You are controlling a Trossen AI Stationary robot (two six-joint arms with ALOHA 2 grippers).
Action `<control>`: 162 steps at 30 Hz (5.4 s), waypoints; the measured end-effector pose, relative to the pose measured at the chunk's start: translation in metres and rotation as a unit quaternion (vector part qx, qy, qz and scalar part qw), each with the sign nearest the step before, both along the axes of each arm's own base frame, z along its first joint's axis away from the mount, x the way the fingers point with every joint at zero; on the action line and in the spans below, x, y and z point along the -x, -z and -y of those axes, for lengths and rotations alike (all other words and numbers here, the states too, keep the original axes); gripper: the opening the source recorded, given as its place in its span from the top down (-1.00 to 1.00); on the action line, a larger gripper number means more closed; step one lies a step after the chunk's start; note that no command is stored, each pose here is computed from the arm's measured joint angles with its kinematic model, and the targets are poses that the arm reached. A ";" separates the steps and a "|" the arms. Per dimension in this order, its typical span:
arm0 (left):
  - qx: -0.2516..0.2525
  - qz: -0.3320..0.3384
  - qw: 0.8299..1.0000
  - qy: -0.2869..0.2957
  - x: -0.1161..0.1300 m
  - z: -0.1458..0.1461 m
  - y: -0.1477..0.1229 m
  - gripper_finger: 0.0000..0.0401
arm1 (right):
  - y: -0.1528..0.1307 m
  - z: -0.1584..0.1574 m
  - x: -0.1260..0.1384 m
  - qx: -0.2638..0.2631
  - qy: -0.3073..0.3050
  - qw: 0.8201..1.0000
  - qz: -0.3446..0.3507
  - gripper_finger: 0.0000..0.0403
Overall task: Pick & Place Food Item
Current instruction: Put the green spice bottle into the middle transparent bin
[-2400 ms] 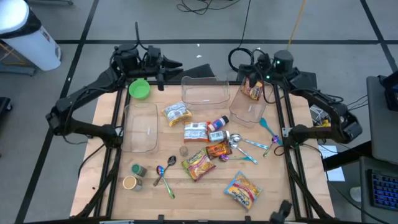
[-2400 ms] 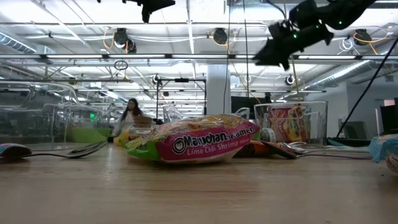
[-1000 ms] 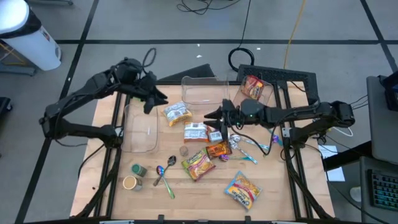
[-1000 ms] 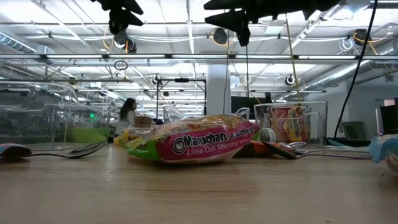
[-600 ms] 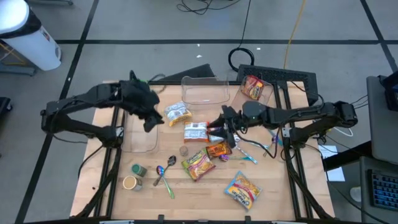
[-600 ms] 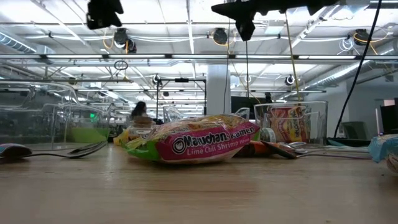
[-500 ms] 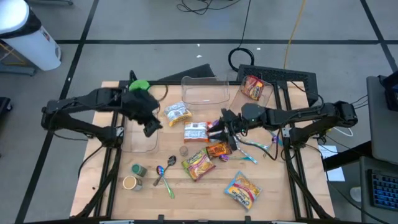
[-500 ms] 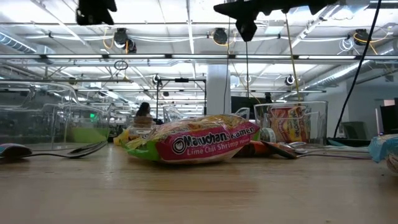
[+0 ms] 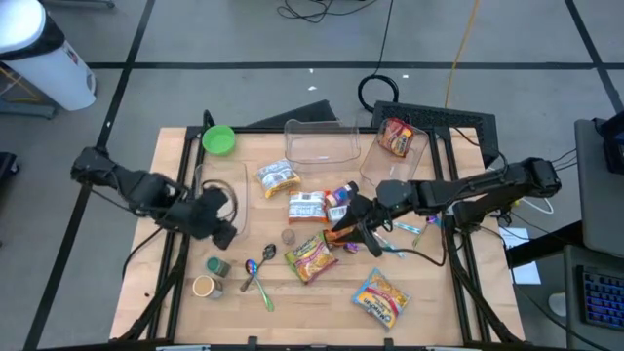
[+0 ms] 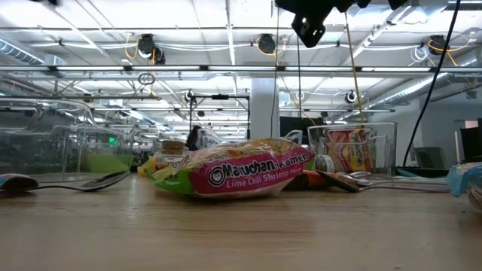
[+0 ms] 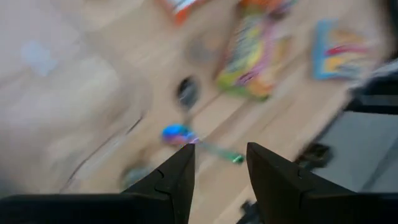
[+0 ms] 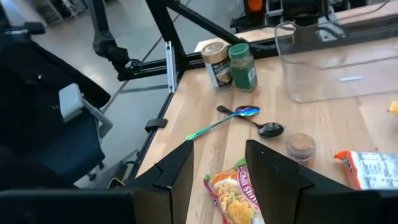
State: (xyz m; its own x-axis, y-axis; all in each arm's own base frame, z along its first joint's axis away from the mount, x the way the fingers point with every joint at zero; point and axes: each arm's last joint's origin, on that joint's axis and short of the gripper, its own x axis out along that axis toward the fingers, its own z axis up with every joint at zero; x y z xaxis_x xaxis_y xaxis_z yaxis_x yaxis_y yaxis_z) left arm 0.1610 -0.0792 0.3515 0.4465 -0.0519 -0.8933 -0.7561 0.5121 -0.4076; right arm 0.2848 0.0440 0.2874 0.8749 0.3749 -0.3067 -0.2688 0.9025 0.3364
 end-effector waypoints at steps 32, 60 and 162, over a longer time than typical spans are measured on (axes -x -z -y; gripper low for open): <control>-0.073 -0.217 0.970 -0.078 0.010 0.072 0.051 0.23 | 0.037 -0.006 0.010 -0.066 0.055 0.996 0.034 0.30; -0.068 -0.210 0.974 -0.056 0.009 0.073 0.051 -0.73 | 0.037 -0.006 0.010 -0.084 0.057 0.994 0.027 0.30; -0.094 0.002 0.995 0.038 -0.070 0.033 0.053 -0.01 | 0.008 -0.007 0.007 -0.067 0.042 0.983 0.165 0.30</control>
State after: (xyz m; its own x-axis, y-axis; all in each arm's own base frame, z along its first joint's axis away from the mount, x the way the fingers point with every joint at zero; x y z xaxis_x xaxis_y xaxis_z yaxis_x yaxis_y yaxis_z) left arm 0.2309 -0.1119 0.2989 0.4517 0.0828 -0.8883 -0.7107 0.6352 -0.3022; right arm 0.2783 0.0510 0.2790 0.9481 0.3144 0.0466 -0.3095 0.8798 0.3608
